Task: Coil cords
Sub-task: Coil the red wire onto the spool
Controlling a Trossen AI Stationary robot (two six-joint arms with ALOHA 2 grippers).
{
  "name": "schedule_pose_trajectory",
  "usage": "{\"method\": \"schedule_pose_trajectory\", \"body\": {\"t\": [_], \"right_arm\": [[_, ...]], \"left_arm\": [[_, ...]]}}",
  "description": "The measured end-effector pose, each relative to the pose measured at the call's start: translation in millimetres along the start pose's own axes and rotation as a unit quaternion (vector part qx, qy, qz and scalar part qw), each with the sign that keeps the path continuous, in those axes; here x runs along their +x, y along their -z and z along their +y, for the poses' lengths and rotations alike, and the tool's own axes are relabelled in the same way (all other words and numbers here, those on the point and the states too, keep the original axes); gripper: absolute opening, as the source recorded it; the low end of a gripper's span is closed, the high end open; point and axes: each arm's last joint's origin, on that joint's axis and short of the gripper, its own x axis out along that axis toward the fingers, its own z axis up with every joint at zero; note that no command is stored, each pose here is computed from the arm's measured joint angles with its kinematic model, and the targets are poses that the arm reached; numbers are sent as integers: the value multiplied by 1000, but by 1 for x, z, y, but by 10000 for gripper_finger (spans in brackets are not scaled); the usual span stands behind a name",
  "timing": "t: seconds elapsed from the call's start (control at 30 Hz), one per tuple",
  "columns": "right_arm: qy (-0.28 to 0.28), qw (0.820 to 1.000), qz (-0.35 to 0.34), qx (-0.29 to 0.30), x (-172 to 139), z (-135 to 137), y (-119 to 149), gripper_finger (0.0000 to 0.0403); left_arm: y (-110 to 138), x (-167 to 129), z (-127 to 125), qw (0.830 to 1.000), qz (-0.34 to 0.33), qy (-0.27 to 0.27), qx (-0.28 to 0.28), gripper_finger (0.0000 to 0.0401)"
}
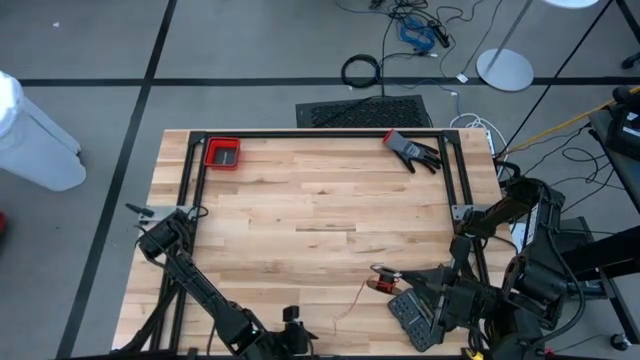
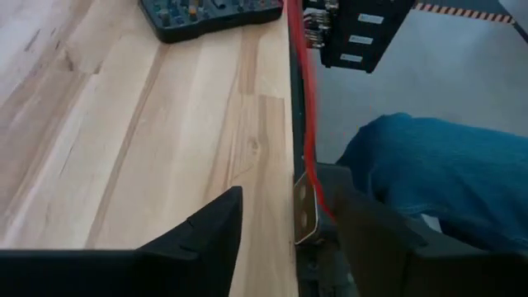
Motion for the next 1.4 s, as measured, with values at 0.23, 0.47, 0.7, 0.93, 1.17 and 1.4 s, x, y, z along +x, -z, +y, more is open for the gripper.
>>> {"method": "schedule_pose_trajectory", "body": {"t": [0.23, 0.47, 0.7, 0.93, 1.17, 1.4], "right_arm": [[0, 1000, 0, 0, 0, 0, 0, 0], [0, 1000, 0, 0, 0, 0, 0, 0], [0, 1000, 0, 0, 0, 0, 0, 0], [0, 1000, 0, 0, 0, 0, 0, 0], [0, 1000, 0, 0, 0, 0, 0, 0], [0, 1000, 0, 1, 0, 0, 0, 0]], "left_arm": [[-1, 0, 1, 1000, -11, -15, 0, 102], [-2, 0, 2, 999, -27, -36, -1, 8], [-1, -1, 0, 1000, -21, -22, -3, 4], [6, -8, -11, 1000, -6, 14, -22, 50], [7, -15, -21, 998, -50, 7, -30, 150], [10, -8, -21, 997, -67, -4, -27, 218]]}}
